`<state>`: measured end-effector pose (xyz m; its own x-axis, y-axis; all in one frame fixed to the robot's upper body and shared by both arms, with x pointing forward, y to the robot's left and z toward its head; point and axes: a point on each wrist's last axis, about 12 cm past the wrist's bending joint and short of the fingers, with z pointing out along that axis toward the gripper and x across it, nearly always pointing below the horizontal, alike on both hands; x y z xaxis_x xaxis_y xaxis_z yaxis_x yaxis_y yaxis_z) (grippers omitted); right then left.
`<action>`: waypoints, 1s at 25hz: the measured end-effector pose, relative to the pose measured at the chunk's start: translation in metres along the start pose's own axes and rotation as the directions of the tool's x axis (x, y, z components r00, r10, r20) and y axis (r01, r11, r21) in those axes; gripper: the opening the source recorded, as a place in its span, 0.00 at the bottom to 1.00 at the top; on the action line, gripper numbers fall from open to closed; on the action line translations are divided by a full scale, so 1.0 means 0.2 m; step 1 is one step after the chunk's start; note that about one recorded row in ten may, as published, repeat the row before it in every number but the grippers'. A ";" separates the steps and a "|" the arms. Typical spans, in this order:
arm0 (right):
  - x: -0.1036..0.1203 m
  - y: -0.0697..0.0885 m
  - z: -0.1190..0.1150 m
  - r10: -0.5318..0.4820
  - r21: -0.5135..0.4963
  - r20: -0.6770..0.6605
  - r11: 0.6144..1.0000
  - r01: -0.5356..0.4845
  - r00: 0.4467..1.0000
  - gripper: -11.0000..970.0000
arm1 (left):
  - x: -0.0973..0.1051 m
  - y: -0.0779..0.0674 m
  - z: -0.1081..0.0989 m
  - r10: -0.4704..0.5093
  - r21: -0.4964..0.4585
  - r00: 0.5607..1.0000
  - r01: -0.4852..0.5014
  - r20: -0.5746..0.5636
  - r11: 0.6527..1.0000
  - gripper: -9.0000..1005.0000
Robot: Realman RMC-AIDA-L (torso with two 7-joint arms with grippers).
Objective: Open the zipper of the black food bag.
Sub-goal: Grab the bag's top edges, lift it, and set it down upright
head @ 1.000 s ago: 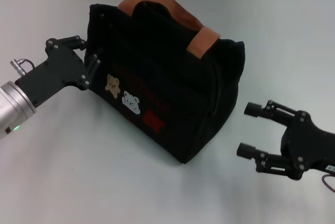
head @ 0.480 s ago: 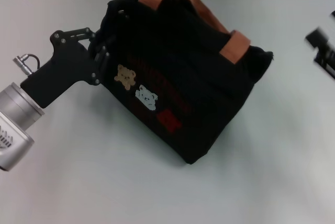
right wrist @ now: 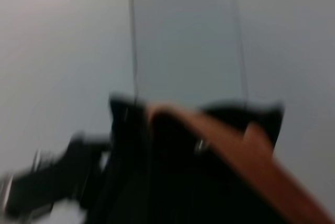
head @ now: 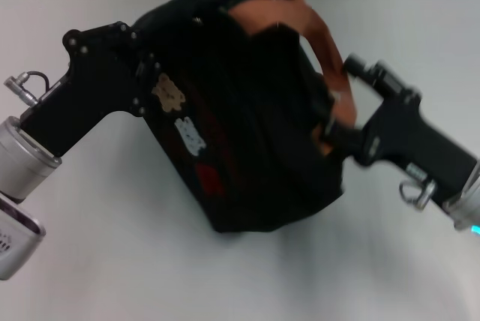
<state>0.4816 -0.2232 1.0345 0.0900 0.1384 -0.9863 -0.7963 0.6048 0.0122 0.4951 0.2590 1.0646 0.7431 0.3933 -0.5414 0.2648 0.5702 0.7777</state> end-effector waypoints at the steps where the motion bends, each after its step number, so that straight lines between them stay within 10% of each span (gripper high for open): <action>1: 0.02 0.01 -0.02 -0.007 -0.013 -0.032 1.000 0.007 0.999 0.86 | -0.01 0.00 0.00 0.003 -0.004 1.000 -0.003 0.009 1.000 0.10; 17: 0.08 -0.02 0.19 -0.176 0.018 -0.154 0.983 0.181 0.972 0.85 | -0.16 -0.15 0.00 0.165 -0.055 0.980 -0.160 0.115 0.986 0.10; 25: 0.09 0.17 -0.14 -0.192 0.157 -0.031 0.968 0.195 0.981 0.85 | -0.18 -0.19 0.00 0.170 -0.052 0.982 -0.166 0.084 0.985 0.09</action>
<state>0.4394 -0.2216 1.0134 0.2227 -0.0050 -0.9749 -0.6592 0.7359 -0.1543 0.4582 0.2234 1.0533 0.8261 0.4229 -0.3725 0.1052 0.5336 0.8392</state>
